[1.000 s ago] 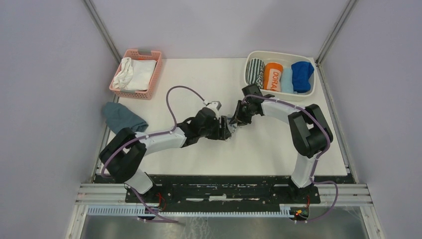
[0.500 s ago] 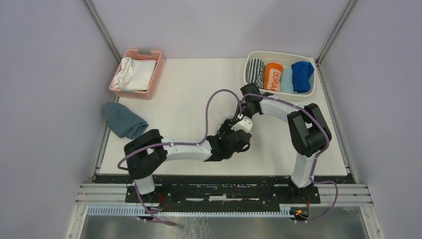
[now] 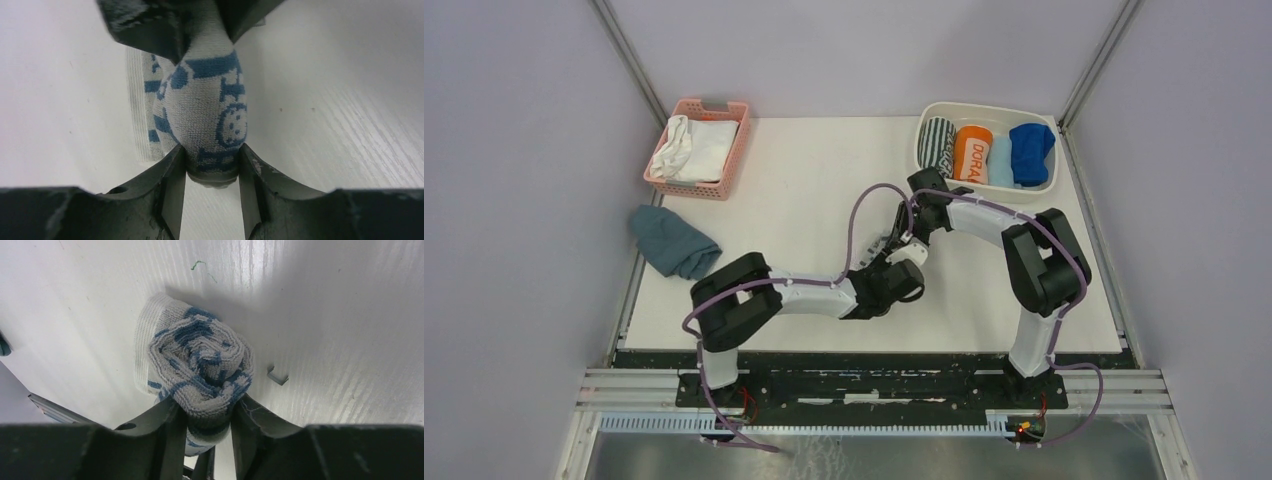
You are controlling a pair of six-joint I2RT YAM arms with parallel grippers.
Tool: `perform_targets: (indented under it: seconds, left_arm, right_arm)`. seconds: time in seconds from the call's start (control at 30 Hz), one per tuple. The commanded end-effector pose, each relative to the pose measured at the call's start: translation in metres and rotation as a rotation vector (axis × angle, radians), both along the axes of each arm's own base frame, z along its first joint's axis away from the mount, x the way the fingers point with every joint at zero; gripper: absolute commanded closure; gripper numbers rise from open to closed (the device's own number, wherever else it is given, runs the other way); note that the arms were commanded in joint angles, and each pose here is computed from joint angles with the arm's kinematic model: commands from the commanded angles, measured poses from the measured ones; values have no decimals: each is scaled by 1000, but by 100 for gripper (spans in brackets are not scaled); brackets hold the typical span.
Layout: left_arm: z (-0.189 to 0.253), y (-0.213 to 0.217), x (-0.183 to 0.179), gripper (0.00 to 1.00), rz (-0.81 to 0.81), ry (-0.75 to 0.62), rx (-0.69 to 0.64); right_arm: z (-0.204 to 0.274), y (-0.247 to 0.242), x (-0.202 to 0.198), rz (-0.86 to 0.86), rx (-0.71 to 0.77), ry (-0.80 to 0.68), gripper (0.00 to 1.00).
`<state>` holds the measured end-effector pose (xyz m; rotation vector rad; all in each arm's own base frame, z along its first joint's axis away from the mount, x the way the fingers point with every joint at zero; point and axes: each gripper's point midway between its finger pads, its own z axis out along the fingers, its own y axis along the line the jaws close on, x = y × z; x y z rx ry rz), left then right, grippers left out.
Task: Roll the towels
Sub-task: Roll the towel at the center of the board.
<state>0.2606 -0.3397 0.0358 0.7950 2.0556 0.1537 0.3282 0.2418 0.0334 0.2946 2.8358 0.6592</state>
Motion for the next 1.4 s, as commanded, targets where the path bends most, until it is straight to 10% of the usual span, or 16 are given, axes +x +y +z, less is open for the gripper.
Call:
perform_targets:
  seconds: [0.0,0.5,1.37]
  left_arm:
    - [2,5,8,55,34,189,-238]
    - [3,10,7,57,37,766,-903]
    - [-27,2,8,43,70,643,-601]
  right_arm:
    - [17,8,-3,50,55,-74,55]
    - [32,16,6,30,294,-222,26]
    - [-58,32,-30,137,128,12,39]
